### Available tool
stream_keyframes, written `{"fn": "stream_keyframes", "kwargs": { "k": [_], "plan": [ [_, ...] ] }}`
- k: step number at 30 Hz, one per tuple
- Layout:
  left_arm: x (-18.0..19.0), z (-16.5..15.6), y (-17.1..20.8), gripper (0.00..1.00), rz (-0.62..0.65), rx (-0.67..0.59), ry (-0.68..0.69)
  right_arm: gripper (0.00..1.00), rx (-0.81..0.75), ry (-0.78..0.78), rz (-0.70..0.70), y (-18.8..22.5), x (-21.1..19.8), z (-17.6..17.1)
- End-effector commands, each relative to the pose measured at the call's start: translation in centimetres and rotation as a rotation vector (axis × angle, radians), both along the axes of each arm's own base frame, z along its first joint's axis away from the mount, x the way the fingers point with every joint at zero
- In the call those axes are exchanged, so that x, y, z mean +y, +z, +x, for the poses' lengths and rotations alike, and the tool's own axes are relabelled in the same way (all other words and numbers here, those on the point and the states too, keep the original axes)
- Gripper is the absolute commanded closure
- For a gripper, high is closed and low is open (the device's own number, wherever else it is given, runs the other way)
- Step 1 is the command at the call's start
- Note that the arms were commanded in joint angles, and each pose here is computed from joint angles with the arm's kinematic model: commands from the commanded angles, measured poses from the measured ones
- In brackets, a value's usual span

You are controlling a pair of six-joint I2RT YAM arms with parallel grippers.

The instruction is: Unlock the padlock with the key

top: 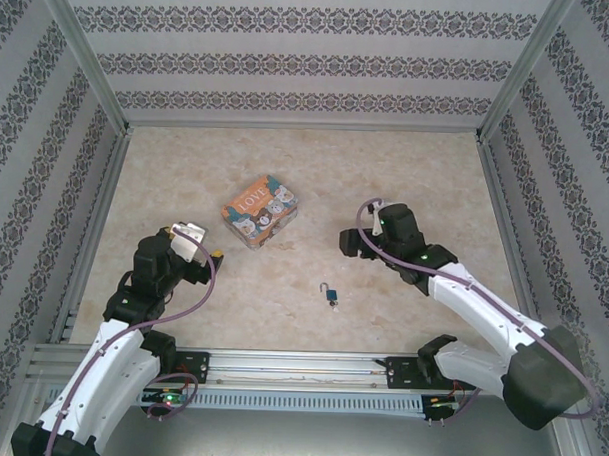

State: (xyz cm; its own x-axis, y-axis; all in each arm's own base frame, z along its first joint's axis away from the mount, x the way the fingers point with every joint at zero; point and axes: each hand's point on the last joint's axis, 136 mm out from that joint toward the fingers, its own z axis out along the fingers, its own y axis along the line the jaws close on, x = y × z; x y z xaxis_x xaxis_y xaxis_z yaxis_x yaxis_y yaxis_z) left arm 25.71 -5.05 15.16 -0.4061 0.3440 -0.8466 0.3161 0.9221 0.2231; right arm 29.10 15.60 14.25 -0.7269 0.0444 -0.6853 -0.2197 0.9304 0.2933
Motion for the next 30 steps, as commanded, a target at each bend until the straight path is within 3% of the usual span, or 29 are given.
{"fn": "stream_keyframes", "kwargs": {
  "k": [1, 4, 15, 21, 30],
  "plan": [
    [0.6, 0.4, 0.5, 0.01, 0.035, -0.049, 0.018, 0.07, -0.095, -0.069, -0.025, 1.2, -2.2, 1.0],
    [0.8, 0.5, 0.5, 0.01, 0.045, -0.057, 0.025, 0.02, -0.132, -0.124, -0.029, 1.6, -3.9, 1.4],
    [1.2, 0.6, 0.3, 0.01, 0.069, -0.062, 0.038, 0.02, -0.276, -0.299, -0.156, 3.9, -11.8, 2.0],
    [1.4, 0.7, 0.3, 0.01, 0.079, -0.065, 0.047, 0.02, -0.324, -0.323, -0.306, 1.9, -14.8, 1.8],
    [1.4, 0.7, 0.1, 0.01, 0.081, -0.065, 0.049, 0.02, -0.389, -0.303, -0.244, -1.9, -15.4, 2.1]
  ]
}}
